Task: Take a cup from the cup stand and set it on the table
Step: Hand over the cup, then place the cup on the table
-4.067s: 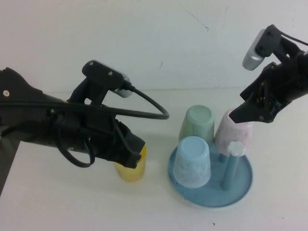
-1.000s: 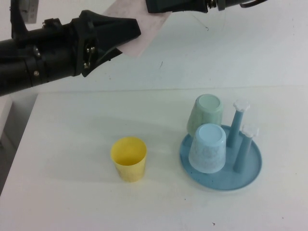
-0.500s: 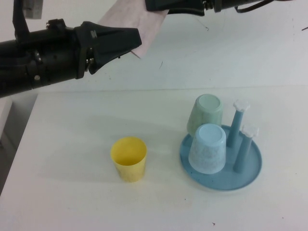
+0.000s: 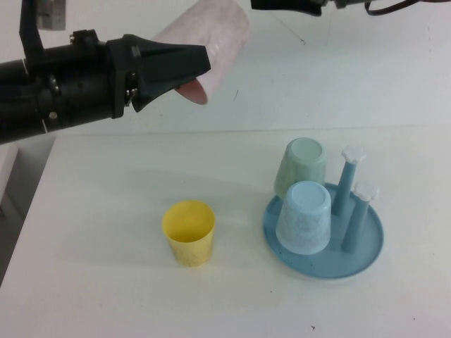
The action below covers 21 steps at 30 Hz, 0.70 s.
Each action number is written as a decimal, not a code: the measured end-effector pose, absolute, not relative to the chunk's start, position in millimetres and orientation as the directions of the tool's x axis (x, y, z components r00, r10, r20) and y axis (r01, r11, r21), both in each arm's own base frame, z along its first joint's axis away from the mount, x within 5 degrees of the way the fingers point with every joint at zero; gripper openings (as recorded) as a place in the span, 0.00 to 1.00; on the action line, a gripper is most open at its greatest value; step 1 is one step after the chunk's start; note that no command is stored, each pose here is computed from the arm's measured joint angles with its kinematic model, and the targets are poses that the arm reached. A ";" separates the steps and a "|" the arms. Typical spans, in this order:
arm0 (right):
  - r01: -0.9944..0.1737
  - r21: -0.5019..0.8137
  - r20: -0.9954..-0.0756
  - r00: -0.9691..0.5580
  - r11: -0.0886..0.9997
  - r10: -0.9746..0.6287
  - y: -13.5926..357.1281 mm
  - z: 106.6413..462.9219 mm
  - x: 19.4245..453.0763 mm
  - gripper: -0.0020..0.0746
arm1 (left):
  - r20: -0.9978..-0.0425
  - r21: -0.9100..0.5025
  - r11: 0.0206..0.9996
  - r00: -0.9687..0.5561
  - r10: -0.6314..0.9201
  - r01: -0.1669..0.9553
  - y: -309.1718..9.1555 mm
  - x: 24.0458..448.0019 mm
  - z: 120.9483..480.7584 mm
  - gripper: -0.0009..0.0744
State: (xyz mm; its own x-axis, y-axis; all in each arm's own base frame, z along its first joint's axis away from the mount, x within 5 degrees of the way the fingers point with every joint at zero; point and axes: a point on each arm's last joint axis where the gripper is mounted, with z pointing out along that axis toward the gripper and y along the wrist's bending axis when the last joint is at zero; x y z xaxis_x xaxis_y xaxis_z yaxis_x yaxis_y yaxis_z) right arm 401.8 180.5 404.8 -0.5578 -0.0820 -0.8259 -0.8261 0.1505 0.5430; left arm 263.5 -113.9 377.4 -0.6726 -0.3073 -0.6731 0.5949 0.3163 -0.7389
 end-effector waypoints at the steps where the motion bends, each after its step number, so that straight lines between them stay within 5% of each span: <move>1: -0.817 0.553 -0.819 -0.569 0.164 -0.071 174.3 404.8 404.5 0.93 | -0.666 -0.745 0.311 -0.680 -0.307 0.590 -114.1 263.1 377.4 0.03; 7: -0.755 0.605 -0.776 -0.630 0.253 -0.026 139.8 403.2 417.4 0.86 | -0.645 -0.758 0.307 -0.730 -0.226 0.575 -116.4 257.1 371.6 0.03; 14: -0.757 0.497 -0.804 -0.585 0.424 -0.103 107.7 414.2 410.7 0.18 | -0.604 -0.712 0.443 -0.797 0.010 0.545 -113.9 247.8 354.4 0.03; 21: -0.740 0.192 -0.807 -0.493 0.644 -0.326 79.0 441.0 380.8 0.04 | -0.539 -0.588 0.597 -0.815 0.214 0.546 -102.7 242.4 365.4 0.03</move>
State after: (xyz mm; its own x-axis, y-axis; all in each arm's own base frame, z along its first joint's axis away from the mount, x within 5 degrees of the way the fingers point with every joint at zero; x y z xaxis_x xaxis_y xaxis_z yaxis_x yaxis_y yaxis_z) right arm 380.8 79.0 441.0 -0.4926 -0.3256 -0.8070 -0.7403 0.6443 0.1919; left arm 242.4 -102.7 365.4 -0.8147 0.2138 -0.5391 0.5458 0.5970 -0.5880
